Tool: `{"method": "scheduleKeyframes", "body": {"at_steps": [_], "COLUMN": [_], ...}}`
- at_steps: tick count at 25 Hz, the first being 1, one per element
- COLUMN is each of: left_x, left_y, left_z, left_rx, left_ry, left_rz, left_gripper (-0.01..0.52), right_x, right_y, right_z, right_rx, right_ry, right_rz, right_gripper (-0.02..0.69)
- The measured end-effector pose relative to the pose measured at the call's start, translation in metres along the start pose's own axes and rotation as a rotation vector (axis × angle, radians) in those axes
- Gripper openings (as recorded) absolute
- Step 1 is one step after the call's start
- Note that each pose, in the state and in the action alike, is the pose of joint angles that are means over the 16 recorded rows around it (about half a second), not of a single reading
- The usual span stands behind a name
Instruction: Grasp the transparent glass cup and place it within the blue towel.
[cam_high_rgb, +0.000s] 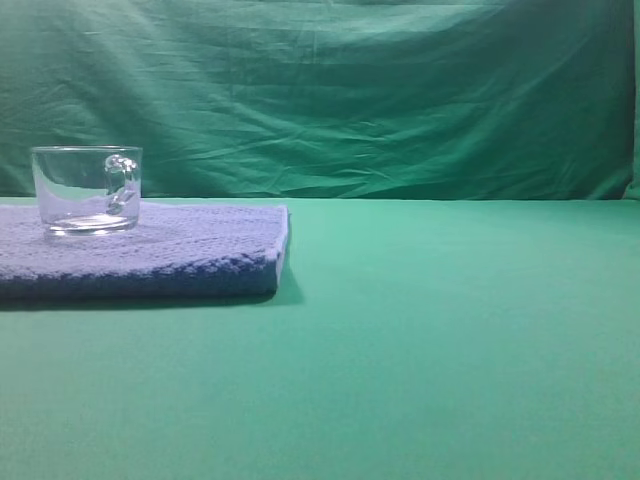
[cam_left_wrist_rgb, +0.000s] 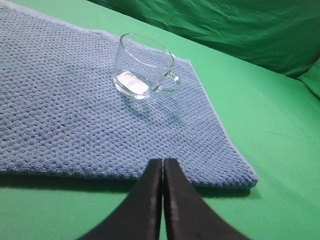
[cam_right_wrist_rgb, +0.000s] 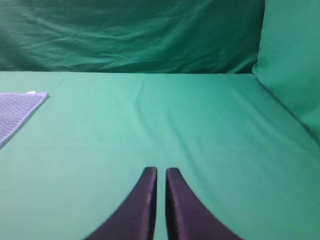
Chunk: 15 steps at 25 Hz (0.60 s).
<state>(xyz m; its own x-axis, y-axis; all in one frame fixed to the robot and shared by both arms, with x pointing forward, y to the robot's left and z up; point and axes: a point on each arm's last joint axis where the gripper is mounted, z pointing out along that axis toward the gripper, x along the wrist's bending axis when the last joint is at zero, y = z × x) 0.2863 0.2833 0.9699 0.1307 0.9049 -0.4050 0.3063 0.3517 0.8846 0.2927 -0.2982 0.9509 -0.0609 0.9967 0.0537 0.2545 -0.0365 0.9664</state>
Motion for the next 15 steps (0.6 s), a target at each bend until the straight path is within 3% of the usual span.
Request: {"method": "scheduleKeyframes", "body": {"at_steps": [15], "left_x": [0.0000], "left_y": [0.0000], "left_z": [0.0000], "left_rx": [0.000], "left_ry": [0.000], "left_rz": [0.000], "left_gripper": [0.000], "right_x": [-0.0017], "right_y": [-0.0051], "right_z": [0.0002], "right_rx": [0.046], "right_ry": [-0.021], "right_rz": [0.009], "right_gripper": [0.055]}}
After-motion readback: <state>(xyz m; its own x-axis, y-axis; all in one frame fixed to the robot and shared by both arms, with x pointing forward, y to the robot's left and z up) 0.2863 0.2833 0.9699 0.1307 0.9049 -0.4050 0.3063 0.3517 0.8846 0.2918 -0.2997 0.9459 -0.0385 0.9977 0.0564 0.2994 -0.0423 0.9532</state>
